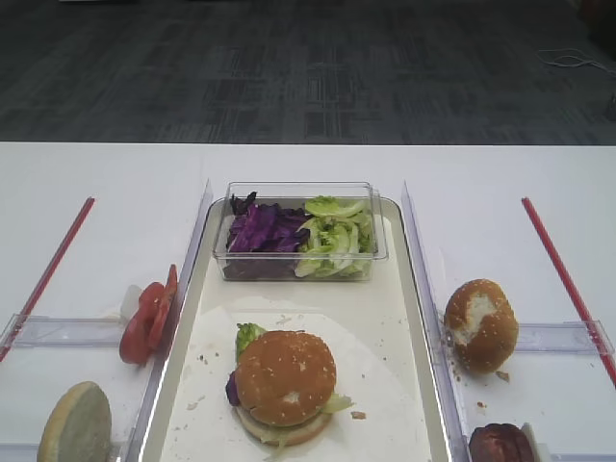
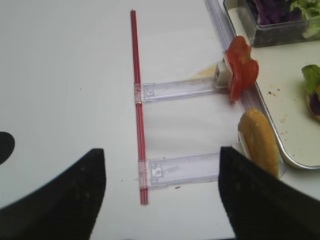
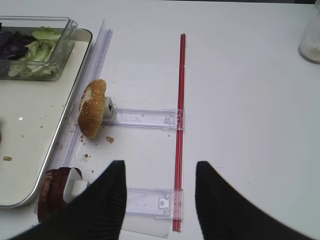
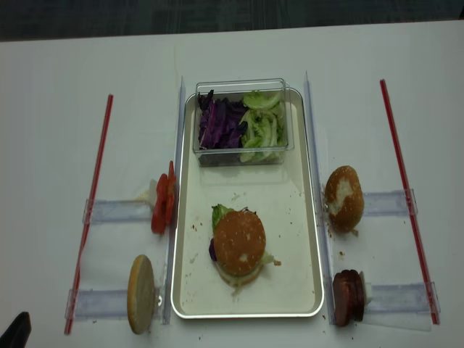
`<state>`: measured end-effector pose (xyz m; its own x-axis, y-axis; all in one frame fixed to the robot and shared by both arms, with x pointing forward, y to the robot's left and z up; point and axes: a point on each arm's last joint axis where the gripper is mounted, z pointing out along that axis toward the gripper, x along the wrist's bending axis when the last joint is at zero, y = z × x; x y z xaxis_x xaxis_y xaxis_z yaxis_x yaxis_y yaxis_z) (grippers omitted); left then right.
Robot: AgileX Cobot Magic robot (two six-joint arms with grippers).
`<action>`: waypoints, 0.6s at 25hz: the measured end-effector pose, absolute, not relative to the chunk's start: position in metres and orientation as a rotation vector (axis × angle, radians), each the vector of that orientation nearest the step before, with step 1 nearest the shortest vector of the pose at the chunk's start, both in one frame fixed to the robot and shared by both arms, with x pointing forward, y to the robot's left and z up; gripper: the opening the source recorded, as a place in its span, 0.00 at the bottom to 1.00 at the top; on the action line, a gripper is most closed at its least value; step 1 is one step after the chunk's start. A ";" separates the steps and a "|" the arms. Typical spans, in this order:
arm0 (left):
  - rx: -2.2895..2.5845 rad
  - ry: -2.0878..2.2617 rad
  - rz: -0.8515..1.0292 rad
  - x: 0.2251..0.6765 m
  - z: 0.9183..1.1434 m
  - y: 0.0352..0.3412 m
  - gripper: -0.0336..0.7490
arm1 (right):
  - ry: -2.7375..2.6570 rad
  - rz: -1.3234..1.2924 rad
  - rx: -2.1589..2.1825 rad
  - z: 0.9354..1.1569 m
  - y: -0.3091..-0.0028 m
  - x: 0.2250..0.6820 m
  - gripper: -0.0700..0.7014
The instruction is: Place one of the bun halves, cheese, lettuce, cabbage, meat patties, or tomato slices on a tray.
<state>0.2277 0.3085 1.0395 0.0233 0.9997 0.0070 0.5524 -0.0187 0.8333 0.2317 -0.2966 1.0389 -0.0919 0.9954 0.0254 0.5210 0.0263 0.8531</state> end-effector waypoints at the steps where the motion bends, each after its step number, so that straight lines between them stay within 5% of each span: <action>1: 1.647 1.603 0.868 0.228 1.039 0.308 0.66 | 1.681 0.969 1.555 1.039 -0.297 0.232 0.53; 15: 1.647 1.603 0.868 0.228 1.039 0.308 0.66 | 1.680 0.965 1.555 1.039 -0.297 0.232 0.53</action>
<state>0.2277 0.3085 1.0395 0.0233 0.9997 0.0070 0.5524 -0.0187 0.8333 0.2317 -0.2969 1.0389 -0.0898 0.9957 0.0222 0.5209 0.0280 0.8532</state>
